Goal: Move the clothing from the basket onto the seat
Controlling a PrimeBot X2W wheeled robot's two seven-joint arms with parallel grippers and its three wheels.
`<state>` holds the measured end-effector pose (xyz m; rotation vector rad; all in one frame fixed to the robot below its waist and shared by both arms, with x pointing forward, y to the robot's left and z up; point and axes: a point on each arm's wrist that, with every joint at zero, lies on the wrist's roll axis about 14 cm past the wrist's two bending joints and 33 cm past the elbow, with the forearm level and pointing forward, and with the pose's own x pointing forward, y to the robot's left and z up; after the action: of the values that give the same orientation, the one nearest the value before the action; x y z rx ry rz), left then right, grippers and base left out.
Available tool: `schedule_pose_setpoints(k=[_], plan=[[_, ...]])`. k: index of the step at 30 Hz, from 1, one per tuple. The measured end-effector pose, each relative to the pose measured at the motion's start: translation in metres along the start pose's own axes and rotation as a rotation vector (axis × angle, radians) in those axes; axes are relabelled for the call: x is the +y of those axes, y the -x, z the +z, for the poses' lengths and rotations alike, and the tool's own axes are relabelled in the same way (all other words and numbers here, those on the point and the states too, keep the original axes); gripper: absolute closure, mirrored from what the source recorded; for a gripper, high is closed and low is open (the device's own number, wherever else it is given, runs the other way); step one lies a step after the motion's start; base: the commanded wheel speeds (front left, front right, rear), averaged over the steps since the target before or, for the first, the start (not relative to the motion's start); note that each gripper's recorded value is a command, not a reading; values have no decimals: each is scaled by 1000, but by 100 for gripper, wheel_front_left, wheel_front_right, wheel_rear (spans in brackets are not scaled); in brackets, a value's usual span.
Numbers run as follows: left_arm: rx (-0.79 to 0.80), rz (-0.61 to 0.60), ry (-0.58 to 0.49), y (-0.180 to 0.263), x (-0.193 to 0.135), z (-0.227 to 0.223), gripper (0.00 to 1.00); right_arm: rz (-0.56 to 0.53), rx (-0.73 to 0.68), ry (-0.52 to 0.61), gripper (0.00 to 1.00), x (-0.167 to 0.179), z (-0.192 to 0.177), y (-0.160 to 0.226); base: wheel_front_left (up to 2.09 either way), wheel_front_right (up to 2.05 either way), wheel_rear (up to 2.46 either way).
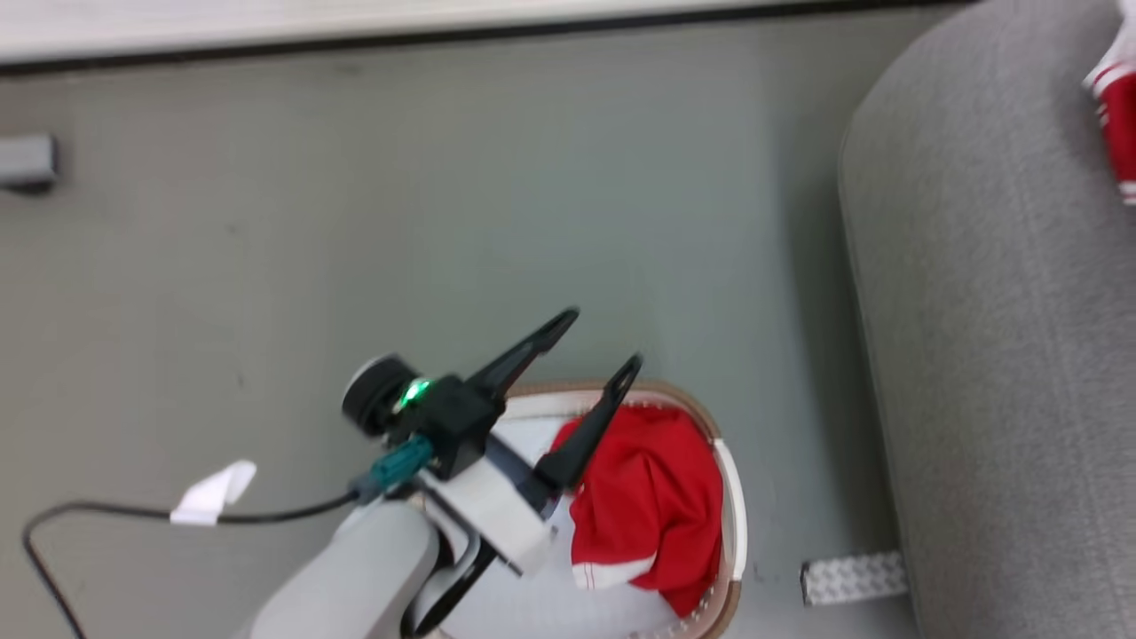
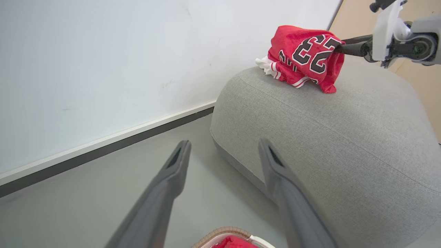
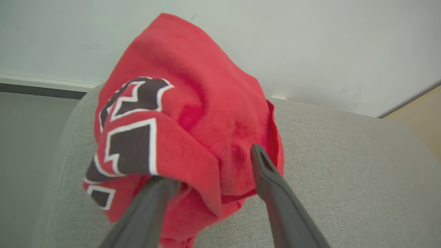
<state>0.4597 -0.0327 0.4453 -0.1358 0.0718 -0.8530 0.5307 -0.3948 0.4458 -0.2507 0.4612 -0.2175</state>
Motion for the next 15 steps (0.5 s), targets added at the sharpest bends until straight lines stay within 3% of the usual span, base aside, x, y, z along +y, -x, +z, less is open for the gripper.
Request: schedule_pose_setpoints(k=[5, 10, 13, 15], plan=[[-9, 49, -9, 21, -6, 15, 0, 89, -77, 49, 0, 15, 7, 36, 0, 0, 0], [-57, 105, -26, 40, -13, 42, 0, 98, -209, 27, 0, -6, 22, 83, 0, 0, 0], [-95, 149, -48, 53, -15, 60, 0, 93, -347, -40, 0, -14, 45, 110, 0, 0, 0], [-111, 196, -43, 67, -13, 68, 0, 103, -464, -152, 0, -12, 64, 132, 0, 0, 0]])
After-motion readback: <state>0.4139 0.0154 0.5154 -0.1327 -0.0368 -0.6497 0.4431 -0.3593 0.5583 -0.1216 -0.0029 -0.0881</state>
